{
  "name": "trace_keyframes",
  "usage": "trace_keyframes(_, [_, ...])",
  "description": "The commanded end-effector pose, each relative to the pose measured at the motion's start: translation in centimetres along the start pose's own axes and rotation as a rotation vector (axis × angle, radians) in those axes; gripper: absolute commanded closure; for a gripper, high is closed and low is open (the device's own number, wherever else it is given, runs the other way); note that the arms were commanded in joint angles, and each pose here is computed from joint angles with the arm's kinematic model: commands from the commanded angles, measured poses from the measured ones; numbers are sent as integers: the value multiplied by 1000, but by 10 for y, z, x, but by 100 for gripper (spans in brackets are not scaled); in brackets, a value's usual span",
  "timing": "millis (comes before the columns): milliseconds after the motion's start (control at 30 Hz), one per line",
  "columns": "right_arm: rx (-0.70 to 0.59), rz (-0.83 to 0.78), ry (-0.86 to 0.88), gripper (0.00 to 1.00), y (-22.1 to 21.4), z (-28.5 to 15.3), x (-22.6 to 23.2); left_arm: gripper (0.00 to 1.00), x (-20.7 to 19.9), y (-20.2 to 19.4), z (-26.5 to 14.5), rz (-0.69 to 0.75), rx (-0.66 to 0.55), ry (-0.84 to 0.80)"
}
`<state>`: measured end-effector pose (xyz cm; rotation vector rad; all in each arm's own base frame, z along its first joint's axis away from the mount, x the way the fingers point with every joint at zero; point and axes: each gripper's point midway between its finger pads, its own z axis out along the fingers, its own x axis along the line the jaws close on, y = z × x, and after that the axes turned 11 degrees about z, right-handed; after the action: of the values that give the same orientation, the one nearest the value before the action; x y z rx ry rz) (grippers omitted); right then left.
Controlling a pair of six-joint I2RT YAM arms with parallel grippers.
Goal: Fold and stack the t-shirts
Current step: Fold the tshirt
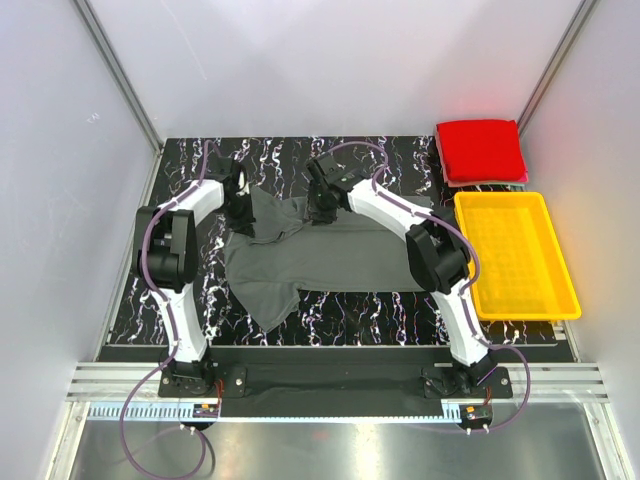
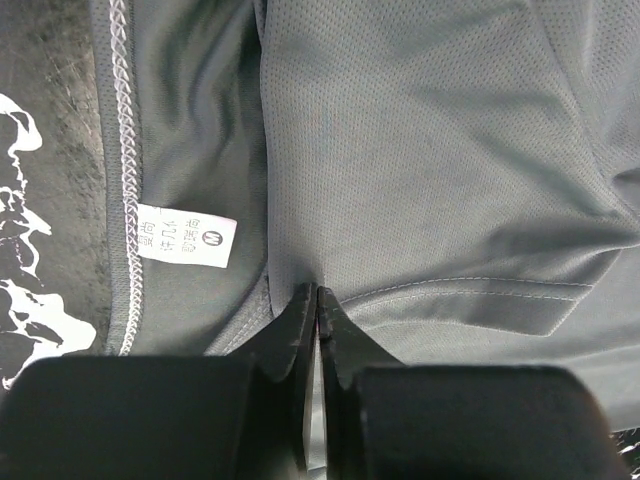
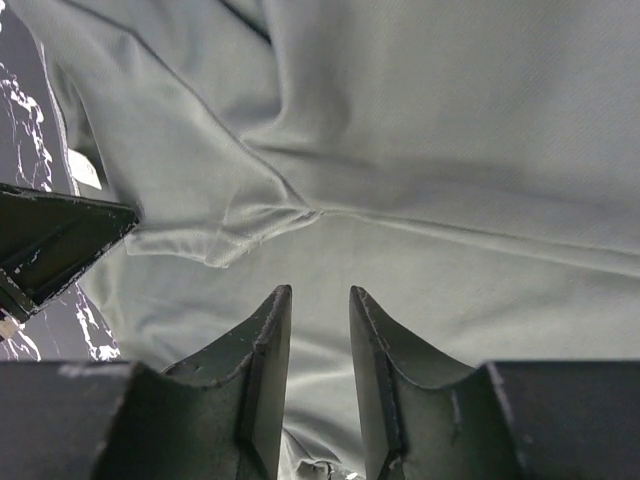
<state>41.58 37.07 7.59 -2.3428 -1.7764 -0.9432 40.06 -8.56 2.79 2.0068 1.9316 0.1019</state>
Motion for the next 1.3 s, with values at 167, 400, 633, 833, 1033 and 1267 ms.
trace_keyframes(167, [-71,90,-66,62,8,-1,18,61,11,18,-33,2,-108,87])
trace_keyframes(400, [-66,167,-110,60,-1,14,23,55,4,4,-19,1,-70,33])
trace_keyframes(633, [-29,218,-71,60,-12,35,38,57,2,-2,-1,-18,-38,3])
trace_keyframes(833, [-11,236,-44,60,-23,49,47,65,2,2,-5,-12,-53,6])
trace_keyframes(1033, [-2,245,-10,60,-25,48,57,64,1,4,-8,-11,-64,3])
trace_keyframes(1267, [8,259,-3,60,-30,54,60,81,-3,3,-6,-7,-55,-14])
